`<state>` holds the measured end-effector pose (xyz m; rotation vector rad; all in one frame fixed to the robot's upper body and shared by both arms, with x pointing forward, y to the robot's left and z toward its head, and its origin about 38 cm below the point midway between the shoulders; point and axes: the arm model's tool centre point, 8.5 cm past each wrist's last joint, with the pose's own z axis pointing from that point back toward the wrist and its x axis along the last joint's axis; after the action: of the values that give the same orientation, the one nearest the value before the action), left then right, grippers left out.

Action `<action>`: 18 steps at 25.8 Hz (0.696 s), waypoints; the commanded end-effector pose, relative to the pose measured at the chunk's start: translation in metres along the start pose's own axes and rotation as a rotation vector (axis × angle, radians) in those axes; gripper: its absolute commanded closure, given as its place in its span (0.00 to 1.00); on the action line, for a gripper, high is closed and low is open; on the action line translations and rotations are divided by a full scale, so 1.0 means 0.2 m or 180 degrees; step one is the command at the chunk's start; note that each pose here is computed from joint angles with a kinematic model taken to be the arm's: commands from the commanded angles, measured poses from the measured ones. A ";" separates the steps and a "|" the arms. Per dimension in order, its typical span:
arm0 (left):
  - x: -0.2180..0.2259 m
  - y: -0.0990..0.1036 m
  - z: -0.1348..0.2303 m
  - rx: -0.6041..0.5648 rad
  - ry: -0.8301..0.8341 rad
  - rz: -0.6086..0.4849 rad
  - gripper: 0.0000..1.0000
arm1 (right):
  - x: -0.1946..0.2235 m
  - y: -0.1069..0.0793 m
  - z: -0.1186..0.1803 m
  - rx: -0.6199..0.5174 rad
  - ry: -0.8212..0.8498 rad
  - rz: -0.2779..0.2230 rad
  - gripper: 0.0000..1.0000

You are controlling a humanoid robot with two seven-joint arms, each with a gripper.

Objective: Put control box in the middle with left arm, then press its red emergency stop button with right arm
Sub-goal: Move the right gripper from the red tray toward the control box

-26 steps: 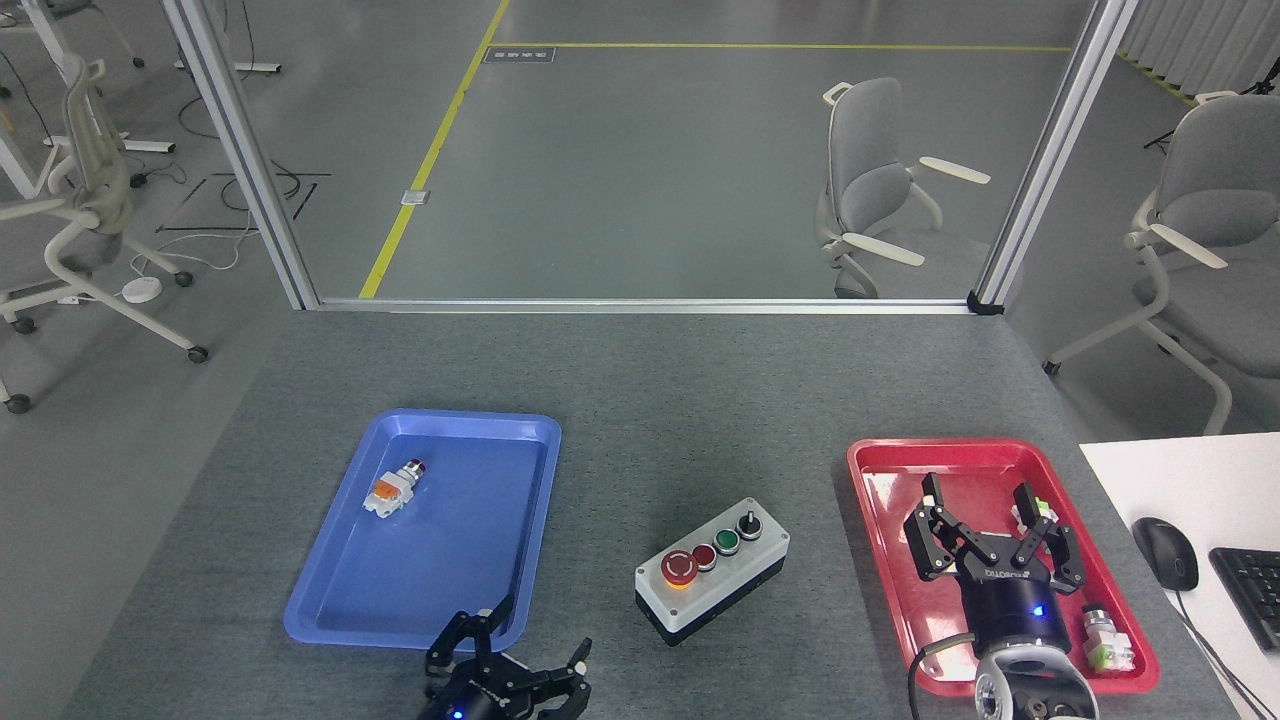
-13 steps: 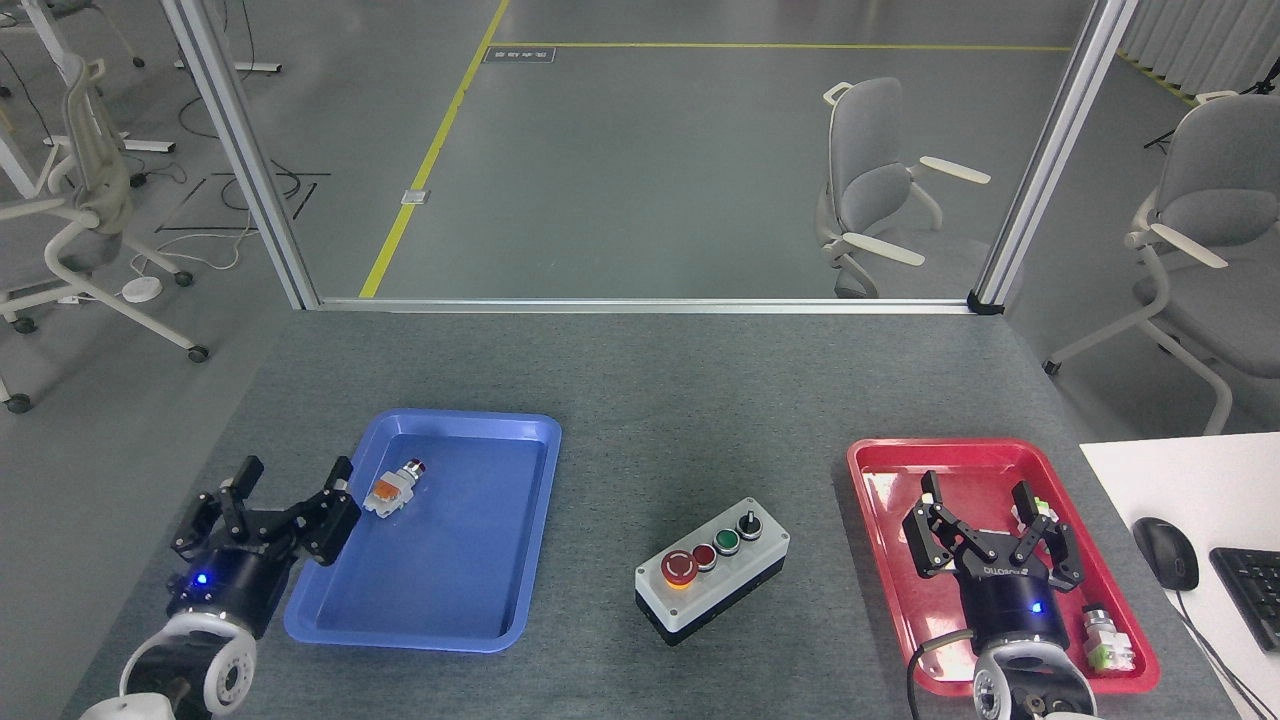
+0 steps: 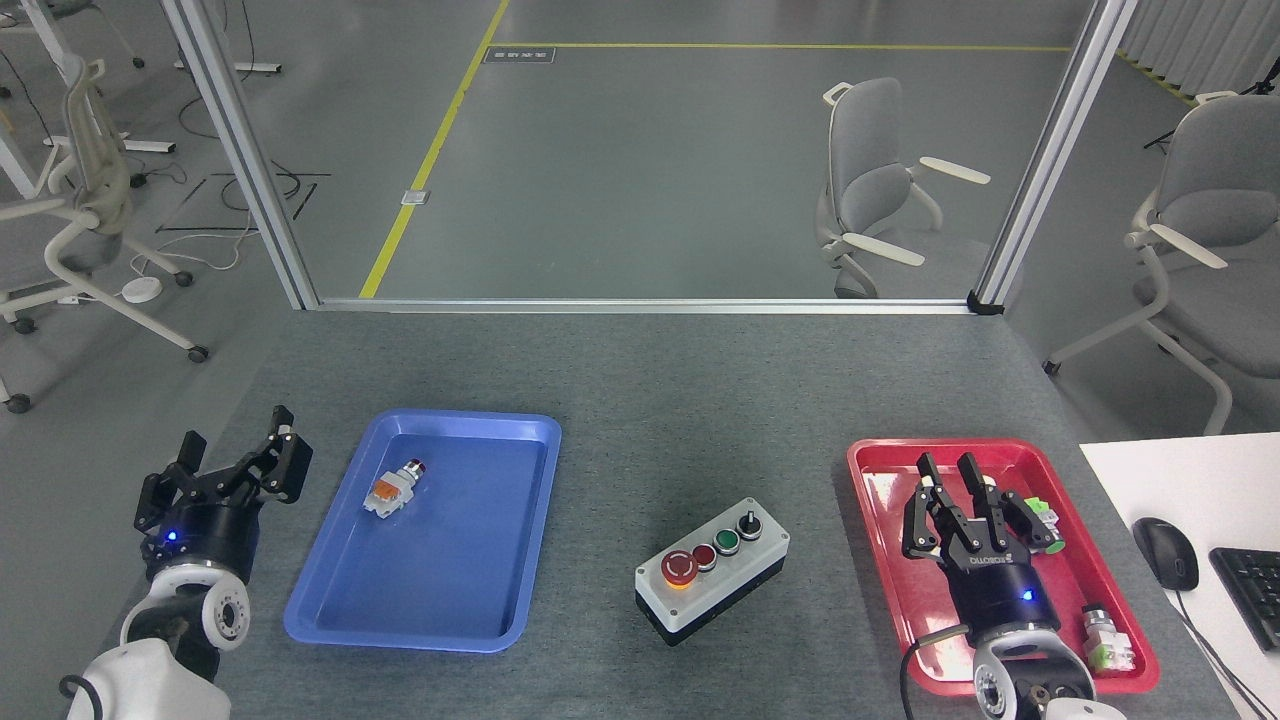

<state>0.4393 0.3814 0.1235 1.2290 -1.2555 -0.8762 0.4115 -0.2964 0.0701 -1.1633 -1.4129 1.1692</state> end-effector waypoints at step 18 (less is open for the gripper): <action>0.09 -0.08 0.04 -0.0095 -0.0143 -0.0054 0.02 | 0.63 0.11 -0.10 0.0328 -0.2150 -0.0218 1.00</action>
<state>0.4373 0.3603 0.1120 1.2032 -1.2666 -0.9355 0.4176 -0.1858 0.0670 -0.7031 -1.8361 1.6113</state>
